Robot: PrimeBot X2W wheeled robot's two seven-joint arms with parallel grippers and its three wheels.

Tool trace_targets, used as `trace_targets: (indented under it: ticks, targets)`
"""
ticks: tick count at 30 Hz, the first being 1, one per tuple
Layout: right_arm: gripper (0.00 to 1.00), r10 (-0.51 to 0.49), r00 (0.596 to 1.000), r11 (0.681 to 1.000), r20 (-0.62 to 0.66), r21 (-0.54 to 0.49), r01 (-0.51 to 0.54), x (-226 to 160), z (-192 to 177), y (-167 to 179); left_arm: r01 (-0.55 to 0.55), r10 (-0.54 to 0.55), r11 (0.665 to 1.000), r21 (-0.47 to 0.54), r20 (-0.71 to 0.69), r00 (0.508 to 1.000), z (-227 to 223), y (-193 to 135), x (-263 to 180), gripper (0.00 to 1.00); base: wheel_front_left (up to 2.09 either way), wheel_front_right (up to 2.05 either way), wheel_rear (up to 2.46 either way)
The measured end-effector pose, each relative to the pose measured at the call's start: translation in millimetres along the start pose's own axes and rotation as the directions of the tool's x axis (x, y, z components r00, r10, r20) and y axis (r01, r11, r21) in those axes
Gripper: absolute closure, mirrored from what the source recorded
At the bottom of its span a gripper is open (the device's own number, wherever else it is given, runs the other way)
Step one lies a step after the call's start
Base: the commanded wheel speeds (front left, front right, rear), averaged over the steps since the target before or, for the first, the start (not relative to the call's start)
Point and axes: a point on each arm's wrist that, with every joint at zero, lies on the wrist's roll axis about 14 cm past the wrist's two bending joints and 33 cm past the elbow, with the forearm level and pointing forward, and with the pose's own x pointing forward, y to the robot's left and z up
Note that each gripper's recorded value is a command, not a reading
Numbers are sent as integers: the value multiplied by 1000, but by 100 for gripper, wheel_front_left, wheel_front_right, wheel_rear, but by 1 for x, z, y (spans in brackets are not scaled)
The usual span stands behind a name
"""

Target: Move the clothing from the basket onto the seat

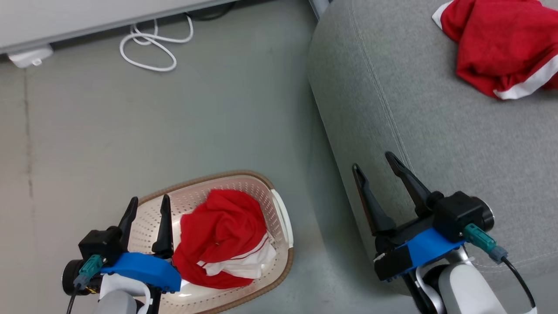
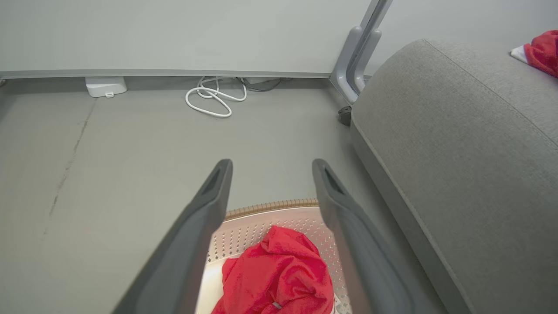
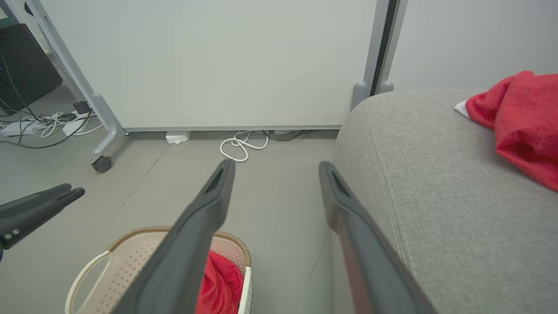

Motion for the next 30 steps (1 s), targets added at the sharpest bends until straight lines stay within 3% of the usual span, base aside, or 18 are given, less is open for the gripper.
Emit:
trace_targets:
  ticks: [13, 18, 23, 30]
  targets:
    - [0, -11, 997, 1000, -77, 10, 12, 34, -48, -18, 118, -132, 991, -61, -340, 931, -121, -30, 81, 0, 0, 0, 0]
    - [0, -9, 995, 1000, -101, 17, 11, 39, -64, -20, 130, -147, 989, -68, -482, 864, -167, -32, 78, 0, 0, 0, 0]
    - [0, -9, 993, 1000, -118, 24, 12, 42, -76, -22, 225, -209, 973, -53, -616, 759, -207, -49, 60, 0, 0, 0, 0]
    - [0, -1, 989, 999, -148, 34, 6, 47, -92, -21, 274, -228, 961, -43, -686, 690, -230, -47, 54, 0, 0, 0, 0]
